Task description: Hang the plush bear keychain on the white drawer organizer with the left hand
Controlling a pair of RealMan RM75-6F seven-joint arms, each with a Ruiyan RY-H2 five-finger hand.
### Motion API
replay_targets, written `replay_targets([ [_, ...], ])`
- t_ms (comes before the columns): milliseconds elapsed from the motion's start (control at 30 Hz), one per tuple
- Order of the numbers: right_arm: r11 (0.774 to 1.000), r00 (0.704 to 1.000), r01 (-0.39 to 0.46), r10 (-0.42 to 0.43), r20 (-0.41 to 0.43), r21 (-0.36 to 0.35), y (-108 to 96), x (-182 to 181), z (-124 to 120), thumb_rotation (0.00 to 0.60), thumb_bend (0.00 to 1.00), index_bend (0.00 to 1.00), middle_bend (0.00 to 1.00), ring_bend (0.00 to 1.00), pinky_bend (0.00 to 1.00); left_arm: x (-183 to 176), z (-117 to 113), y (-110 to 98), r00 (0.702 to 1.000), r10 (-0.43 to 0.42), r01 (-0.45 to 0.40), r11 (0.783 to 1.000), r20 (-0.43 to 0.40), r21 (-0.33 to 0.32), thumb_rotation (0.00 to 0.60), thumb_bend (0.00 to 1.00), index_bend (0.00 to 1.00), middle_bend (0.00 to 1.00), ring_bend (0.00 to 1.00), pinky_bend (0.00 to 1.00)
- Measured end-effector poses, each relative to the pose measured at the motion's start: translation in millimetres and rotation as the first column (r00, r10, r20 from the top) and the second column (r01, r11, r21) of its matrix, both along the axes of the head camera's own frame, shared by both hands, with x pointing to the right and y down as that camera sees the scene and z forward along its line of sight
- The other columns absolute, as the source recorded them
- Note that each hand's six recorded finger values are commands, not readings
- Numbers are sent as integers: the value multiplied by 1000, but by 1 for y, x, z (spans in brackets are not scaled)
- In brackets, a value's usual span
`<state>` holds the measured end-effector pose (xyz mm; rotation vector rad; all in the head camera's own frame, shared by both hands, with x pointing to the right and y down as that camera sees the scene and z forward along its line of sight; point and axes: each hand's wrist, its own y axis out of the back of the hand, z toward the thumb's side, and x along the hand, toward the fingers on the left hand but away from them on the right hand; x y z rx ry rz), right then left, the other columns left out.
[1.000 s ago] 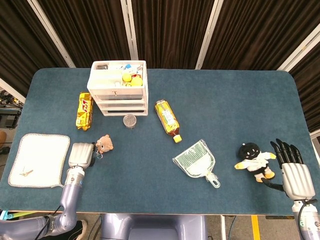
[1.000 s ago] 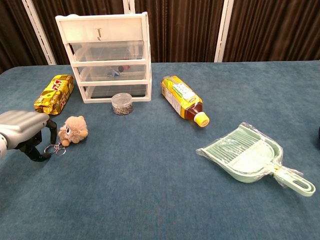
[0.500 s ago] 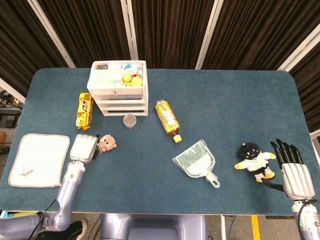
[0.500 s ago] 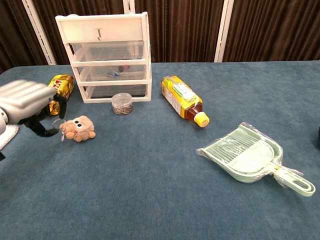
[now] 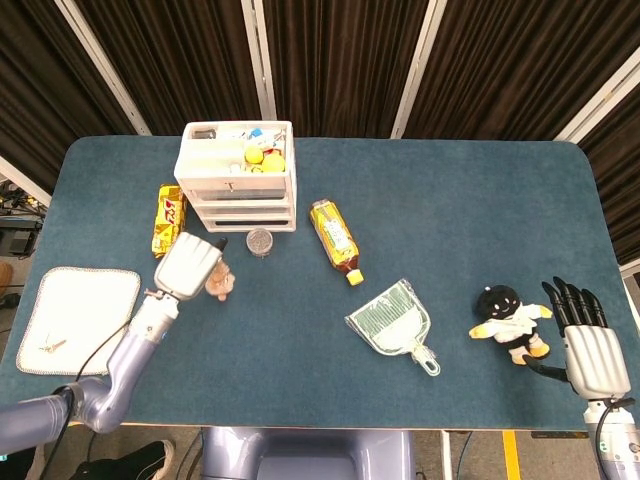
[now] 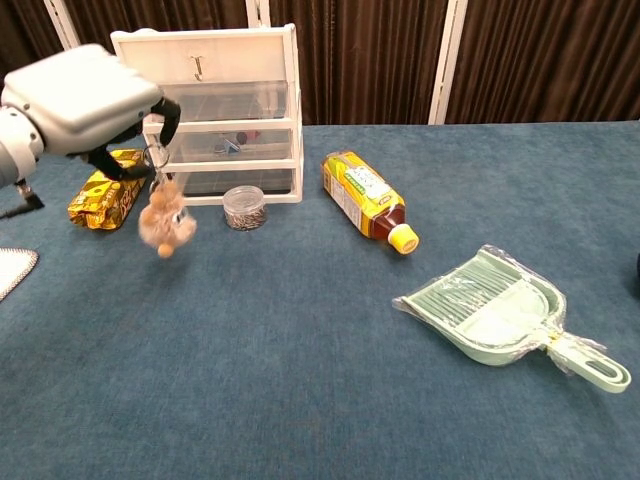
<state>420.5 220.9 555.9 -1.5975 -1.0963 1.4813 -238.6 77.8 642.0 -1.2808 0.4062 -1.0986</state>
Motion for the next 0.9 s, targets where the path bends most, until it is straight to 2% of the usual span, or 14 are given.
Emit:
replay_targets([
  [167, 1000, 1000, -4, 4, 2, -1, 0, 1, 0, 600, 55, 15, 0, 0, 0, 8, -6, -20, 995, 92, -94, 992, 28, 81, 600, 304, 469, 939, 867, 761],
  [400, 1000, 1000, -7, 7, 9, -9, 0, 1, 2, 600, 54, 15, 0, 0, 0, 16, -10, -37, 988, 146, -151, 979, 44, 140, 600, 303, 469, 936, 866, 761],
  [900, 1000, 1000, -15, 15, 10, -13, -1, 2, 3, 600, 54, 15, 0, 0, 0, 33, -7, -71, 986, 164, -166, 964, 28, 206, 600, 304, 470, 936, 866, 761],
])
